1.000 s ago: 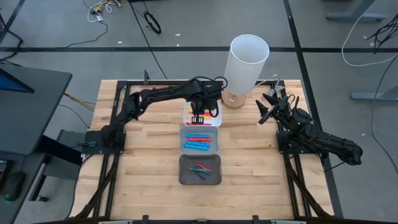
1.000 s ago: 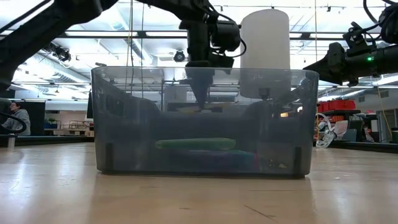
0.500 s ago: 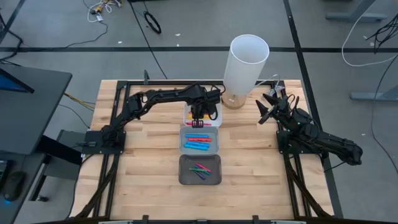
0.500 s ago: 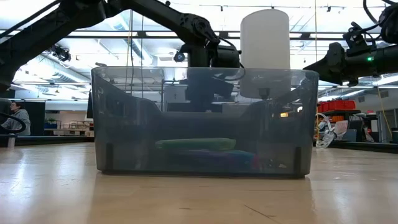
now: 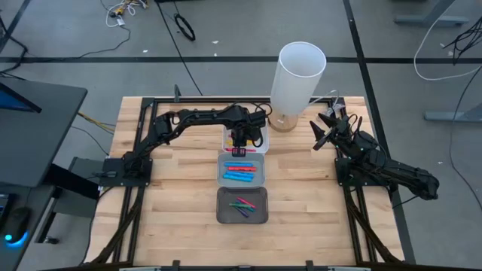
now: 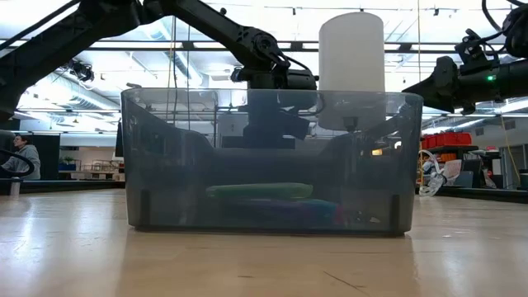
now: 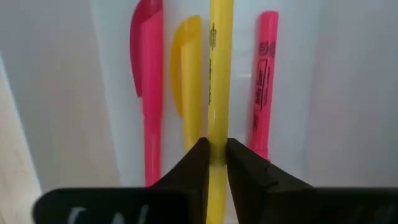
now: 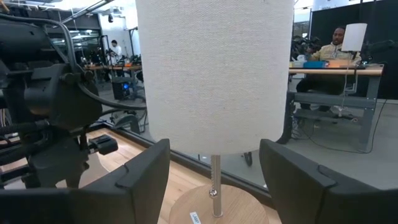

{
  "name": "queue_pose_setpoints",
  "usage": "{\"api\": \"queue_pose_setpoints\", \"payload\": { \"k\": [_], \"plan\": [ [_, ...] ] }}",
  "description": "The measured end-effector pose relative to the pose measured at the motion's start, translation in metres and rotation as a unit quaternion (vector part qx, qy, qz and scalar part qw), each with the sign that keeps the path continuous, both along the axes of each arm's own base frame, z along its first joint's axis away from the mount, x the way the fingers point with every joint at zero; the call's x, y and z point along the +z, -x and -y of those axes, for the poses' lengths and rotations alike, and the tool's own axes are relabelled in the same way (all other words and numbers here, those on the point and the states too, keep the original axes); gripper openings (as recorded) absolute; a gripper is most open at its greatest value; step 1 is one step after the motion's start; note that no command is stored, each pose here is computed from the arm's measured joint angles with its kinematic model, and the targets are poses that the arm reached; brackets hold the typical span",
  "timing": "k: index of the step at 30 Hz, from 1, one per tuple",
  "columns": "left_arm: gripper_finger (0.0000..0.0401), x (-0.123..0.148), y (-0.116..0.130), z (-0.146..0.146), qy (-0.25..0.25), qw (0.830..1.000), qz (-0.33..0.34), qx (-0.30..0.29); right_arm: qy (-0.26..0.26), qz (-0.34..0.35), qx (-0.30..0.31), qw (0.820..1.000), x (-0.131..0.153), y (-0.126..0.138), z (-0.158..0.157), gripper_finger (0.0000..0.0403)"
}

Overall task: Pick & Place Markers
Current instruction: Put the yellow marker pen into the white bin, then return to Home Position

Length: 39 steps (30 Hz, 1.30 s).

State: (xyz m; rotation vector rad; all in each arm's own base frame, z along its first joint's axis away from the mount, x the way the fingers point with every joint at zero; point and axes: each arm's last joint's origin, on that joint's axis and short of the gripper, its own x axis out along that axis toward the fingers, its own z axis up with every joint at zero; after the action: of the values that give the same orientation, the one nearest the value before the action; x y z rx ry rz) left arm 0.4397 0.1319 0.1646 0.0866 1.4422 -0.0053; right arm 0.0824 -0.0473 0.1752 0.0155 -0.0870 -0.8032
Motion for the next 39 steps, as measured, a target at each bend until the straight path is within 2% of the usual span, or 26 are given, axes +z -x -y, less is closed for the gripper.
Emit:
{"api": "queue_pose_setpoints", "payload": {
  "k": [5, 14, 19, 25, 31, 35, 39],
  "plan": [
    [0.0098, 0.004, -0.002, -0.001, -0.003, 1.000, 0.008, -0.001, 0.000, 0.000, 0.000, 1.000, 0.000, 0.000, 0.000, 0.0251],
    [0.0228, 0.016, -0.007, -0.002, -0.011, 1.000, 0.029, 0.000, 0.000, 0.000, 0.000, 1.000, 0.000, 0.000, 0.000, 0.0251],
    [0.0276, 0.027, -0.004, -0.001, -0.011, 0.999, 0.036, 0.012, 0.000, 0.000, 0.000, 1.000, 0.000, 0.000, 0.000, 0.0251],
    [0.0301, 0.063, 0.004, 0.005, -0.032, 0.997, 0.068, 0.011, 0.000, 0.000, 0.000, 1.000, 0.000, 0.000, 0.000, 0.0251],
    [0.0303, 0.116, 0.018, 0.026, -0.053, 0.989, 0.131, 0.052, 0.000, 0.000, 0.000, 1.000, 0.000, 0.000, 0.000, 0.0251],
    [0.0303, 0.136, 0.034, 0.046, -0.022, 0.985, 0.166, 0.050, 0.000, 0.000, 0.000, 1.000, 0.000, 0.000, 0.000, 0.0251],
    [0.0303, 0.138, 0.057, 0.067, 0.015, 0.976, 0.216, 0.034, 0.000, 0.000, 0.000, 1.000, 0.000, 0.000, 0.000, 0.0251]
  ]
}}
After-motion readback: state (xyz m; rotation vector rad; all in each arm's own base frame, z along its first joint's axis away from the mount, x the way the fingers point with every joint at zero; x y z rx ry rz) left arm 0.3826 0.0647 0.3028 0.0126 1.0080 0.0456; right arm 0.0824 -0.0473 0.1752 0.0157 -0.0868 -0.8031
